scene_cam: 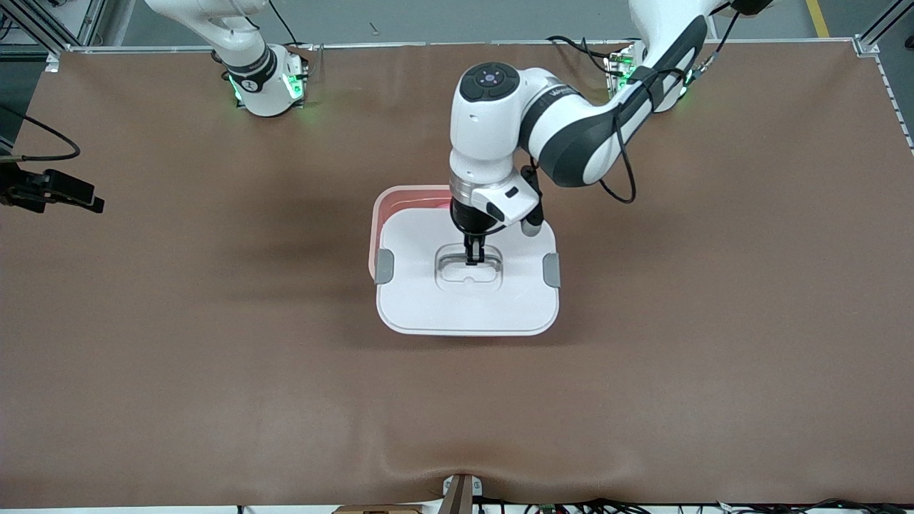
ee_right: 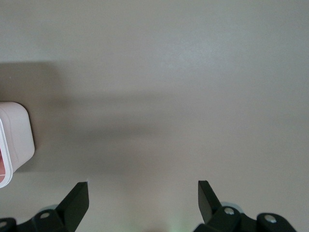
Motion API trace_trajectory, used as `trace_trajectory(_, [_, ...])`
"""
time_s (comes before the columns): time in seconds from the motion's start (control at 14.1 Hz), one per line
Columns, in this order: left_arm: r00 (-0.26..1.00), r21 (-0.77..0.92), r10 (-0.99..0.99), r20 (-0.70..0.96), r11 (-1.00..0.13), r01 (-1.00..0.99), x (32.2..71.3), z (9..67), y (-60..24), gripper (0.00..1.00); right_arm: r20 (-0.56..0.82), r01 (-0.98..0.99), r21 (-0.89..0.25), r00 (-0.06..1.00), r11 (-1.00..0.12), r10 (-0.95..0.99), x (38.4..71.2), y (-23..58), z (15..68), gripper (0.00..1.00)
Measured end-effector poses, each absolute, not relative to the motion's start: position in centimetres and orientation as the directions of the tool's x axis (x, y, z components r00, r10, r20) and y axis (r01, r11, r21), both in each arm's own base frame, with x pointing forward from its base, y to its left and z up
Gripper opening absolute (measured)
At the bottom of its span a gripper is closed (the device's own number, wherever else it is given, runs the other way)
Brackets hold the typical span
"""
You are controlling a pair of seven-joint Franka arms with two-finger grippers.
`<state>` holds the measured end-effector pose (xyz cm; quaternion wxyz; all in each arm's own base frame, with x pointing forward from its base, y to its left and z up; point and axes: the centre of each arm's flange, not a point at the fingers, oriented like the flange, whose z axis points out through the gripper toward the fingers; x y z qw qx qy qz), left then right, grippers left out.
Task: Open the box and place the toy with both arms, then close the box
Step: 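Carry the white lid over the box and lower it with the left gripper, then press the lid down onto the box with the left gripper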
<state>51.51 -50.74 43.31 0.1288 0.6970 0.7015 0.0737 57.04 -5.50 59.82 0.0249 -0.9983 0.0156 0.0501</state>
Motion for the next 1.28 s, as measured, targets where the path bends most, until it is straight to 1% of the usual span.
trace_trajectory(0.14, [-0.012,0.276,0.997,-0.076,0.032,0.960,50.7,43.0,-51.4,0.07,-0.099,-0.033,-0.048,0.995,-0.998,-0.028,57.1,-5.5,59.9,1.00])
trace_trajectory(0.5, [-0.030,0.224,0.999,-0.012,0.032,0.974,47.7,40.1,-52.9,0.07,-0.095,-0.036,-0.047,0.995,-0.998,-0.031,57.1,-5.5,59.9,1.00])
trace_trajectory(0.78, [-0.017,0.207,1.000,0.012,0.014,0.978,45.9,38.7,-53.7,0.07,-0.093,-0.039,-0.047,0.995,-0.998,-0.035,57.1,-5.6,60.0,1.00])
trace_trajectory(0.99, [-0.012,0.201,1.000,0.029,0.006,0.980,45.3,37.8,-53.8,0.07,-0.093,-0.041,-0.047,0.995,-0.998,-0.037,57.1,-5.6,60.0,1.00])
trace_trajectory(1.28, [0.007,0.223,1.000,0.023,-0.012,0.975,45.0,38.0,-54.3,0.07,-0.093,-0.044,-0.046,0.995,-0.998,-0.040,57.1,-5.6,60.0,1.00])
